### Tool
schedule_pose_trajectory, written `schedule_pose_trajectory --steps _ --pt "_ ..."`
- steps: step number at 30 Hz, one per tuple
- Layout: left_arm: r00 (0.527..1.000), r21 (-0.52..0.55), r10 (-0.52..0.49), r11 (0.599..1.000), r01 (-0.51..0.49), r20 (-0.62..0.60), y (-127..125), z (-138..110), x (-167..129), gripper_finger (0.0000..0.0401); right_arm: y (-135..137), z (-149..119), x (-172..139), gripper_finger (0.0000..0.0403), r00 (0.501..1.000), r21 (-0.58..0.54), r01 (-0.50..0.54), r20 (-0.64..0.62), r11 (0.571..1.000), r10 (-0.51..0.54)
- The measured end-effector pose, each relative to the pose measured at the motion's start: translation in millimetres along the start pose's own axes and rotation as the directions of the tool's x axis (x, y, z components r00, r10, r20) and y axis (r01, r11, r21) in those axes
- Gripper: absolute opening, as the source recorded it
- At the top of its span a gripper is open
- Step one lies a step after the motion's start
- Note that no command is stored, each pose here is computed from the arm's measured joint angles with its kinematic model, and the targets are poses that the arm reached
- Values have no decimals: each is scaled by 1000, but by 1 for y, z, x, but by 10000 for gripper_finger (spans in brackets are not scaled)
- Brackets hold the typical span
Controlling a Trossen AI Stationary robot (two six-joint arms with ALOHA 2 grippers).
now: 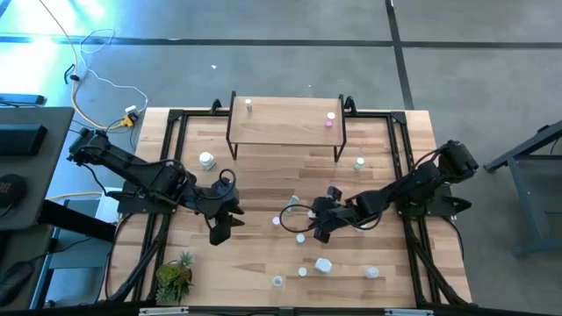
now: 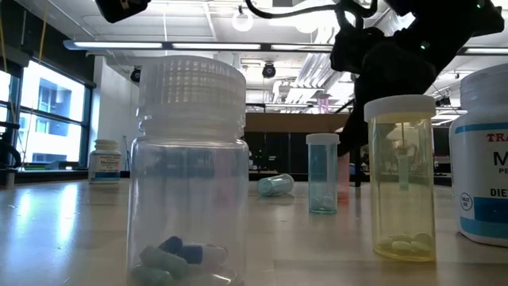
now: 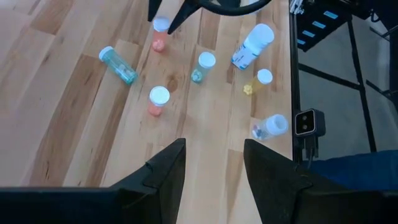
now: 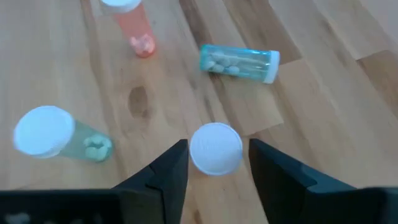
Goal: Pick and place medicine bottles onto shelf by color
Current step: Put the right pink pill bottle on the shelf
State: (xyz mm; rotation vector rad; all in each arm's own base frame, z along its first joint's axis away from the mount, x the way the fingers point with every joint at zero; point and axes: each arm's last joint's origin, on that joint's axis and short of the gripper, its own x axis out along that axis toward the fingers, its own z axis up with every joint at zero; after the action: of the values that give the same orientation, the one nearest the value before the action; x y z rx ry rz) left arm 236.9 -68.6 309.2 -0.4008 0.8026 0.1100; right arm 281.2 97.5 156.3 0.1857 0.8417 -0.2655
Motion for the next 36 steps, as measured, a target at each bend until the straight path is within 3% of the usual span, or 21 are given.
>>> schedule_pose_trajectory --steps 12,22,28,36 --pt "1000 0 0 1000 0 0 0 0 0 154 -3 2 2 98 999 44 -30 -20 999 31" --pt "1000 7 22 1000 -22 13 3 2 0 154 -1 6 -2 94 998 83 -67 -4 994 67" --pt "998 -21 57 998 -57 28 15 9 2 154 7 33 -14 94 994 83 -96 60 992 91" --pt "993 -22 102 995 -101 57 31 21 -4 154 -3 84 -32 94 993 60 -48 108 997 41"
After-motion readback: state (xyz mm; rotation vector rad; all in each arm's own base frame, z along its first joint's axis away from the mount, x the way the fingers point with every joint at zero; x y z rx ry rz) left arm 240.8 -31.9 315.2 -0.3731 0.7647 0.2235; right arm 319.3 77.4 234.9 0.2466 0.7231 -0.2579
